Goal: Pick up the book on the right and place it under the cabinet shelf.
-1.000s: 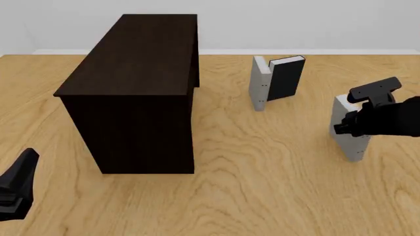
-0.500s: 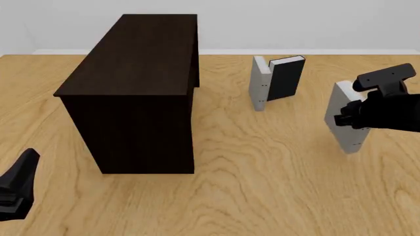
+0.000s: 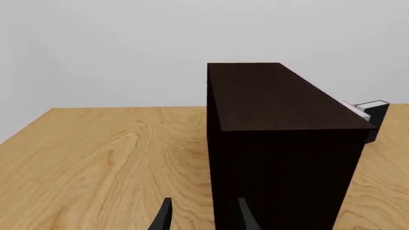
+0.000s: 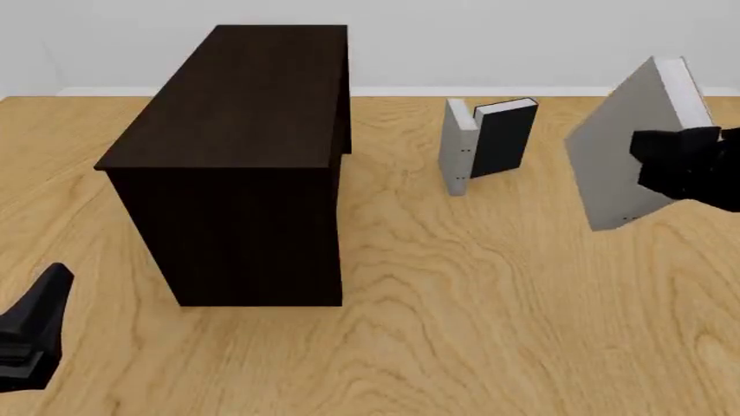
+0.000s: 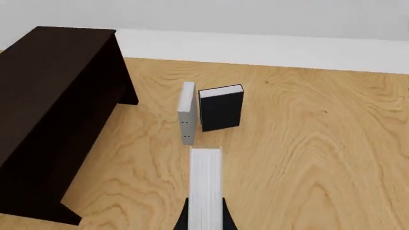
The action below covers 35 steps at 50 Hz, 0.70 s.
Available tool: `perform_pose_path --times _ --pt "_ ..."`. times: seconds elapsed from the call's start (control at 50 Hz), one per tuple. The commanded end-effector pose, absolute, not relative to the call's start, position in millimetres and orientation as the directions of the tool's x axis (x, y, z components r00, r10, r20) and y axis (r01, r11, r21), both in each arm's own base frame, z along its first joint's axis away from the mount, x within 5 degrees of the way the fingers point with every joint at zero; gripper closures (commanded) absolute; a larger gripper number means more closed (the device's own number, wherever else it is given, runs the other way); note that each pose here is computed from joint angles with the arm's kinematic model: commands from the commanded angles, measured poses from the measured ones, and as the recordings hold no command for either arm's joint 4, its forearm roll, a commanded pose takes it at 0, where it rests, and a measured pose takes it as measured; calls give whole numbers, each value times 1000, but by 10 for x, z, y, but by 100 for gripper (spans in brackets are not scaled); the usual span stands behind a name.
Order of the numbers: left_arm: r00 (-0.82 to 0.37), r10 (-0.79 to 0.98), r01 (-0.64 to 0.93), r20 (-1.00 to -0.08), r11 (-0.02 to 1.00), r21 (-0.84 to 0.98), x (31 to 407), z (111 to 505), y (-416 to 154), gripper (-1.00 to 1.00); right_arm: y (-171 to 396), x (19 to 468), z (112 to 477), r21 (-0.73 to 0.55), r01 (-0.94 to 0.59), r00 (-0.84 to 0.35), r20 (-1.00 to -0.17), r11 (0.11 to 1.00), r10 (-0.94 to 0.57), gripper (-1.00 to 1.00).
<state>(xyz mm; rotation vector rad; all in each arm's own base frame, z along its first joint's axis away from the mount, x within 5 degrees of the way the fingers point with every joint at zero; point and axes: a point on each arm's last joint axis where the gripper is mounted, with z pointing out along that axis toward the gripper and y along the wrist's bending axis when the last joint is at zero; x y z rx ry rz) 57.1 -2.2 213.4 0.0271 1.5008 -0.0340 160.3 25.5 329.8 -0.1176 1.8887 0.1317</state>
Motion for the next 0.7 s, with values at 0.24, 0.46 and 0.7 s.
perform_pose_path --times 0.24,0.46,0.7 --pt "69 -6 44 -998 999 -3 561 2136 -25 -100 350 1509 3375 241 -180 -211 -956 954 202 100" --pt "67 -6 53 -998 999 -3 561 2131 -30 -100 402 1714 3144 376 -141 -255 -908 916 334 100" --pt "67 -7 62 -998 998 -3 559 2136 -35 -100 624 1819 2936 511 -169 -345 -832 843 435 100"
